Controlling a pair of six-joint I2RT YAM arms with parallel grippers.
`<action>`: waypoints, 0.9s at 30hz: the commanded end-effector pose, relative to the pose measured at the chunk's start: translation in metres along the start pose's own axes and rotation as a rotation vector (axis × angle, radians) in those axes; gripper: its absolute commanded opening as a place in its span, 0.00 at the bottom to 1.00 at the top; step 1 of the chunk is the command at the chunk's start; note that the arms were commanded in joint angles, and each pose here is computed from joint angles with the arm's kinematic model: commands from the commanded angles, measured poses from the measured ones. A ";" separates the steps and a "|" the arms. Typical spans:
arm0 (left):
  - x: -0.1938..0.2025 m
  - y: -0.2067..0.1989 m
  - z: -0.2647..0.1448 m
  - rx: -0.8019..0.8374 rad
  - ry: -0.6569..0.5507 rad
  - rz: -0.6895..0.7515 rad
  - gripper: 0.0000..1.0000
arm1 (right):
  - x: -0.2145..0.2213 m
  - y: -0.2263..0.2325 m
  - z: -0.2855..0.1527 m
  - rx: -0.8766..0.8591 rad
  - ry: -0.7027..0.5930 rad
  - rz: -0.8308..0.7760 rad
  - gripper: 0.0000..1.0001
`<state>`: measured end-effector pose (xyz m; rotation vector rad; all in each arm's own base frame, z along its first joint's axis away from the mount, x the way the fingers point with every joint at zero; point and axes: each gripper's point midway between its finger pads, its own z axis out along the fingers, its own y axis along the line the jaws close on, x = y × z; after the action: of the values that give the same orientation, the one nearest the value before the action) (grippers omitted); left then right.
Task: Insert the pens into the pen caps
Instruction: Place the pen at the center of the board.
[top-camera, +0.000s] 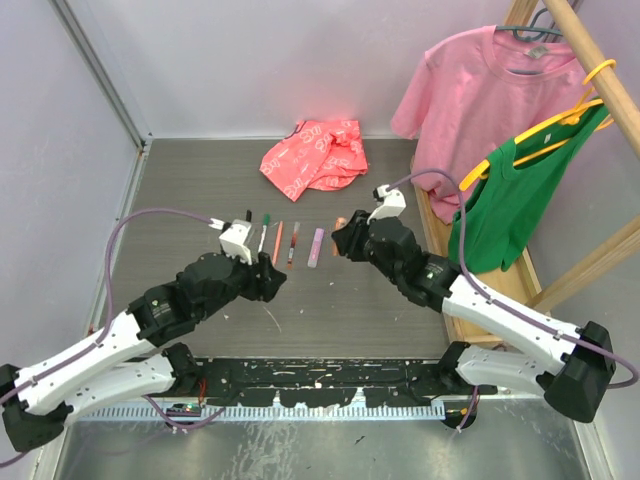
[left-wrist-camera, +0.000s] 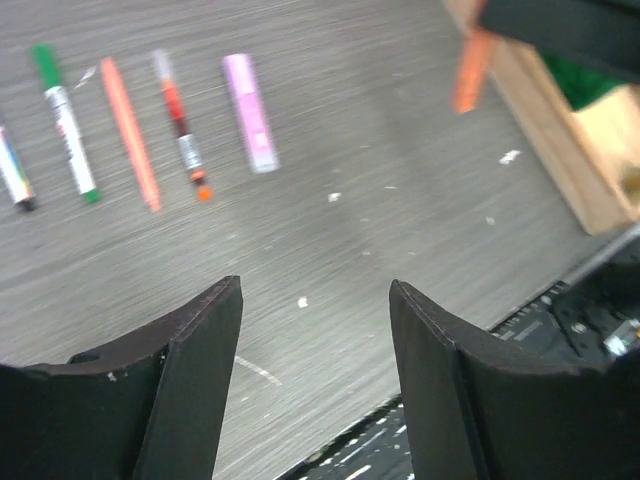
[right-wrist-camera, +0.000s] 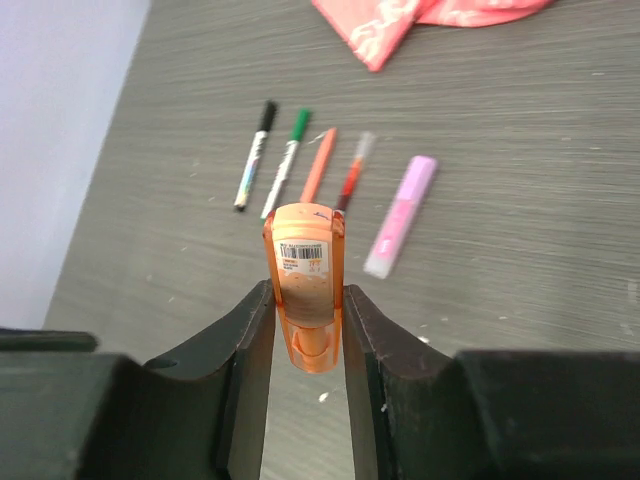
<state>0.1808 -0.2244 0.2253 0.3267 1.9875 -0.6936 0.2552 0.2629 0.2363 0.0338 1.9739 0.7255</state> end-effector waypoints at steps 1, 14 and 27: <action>0.013 0.045 -0.009 -0.141 0.045 -0.036 0.63 | -0.005 -0.027 0.012 0.090 0.024 0.022 0.10; 0.043 0.078 -0.010 -0.198 0.127 -0.045 0.82 | 0.022 -0.081 0.075 0.369 0.135 0.080 0.09; 0.037 0.067 -0.027 -0.141 0.096 -0.080 0.98 | 0.064 -0.106 0.121 0.516 0.314 0.056 0.11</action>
<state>0.1799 -0.1527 0.1633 0.1936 2.1759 -0.5321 0.3397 0.2463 0.0866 0.2651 2.4245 0.2581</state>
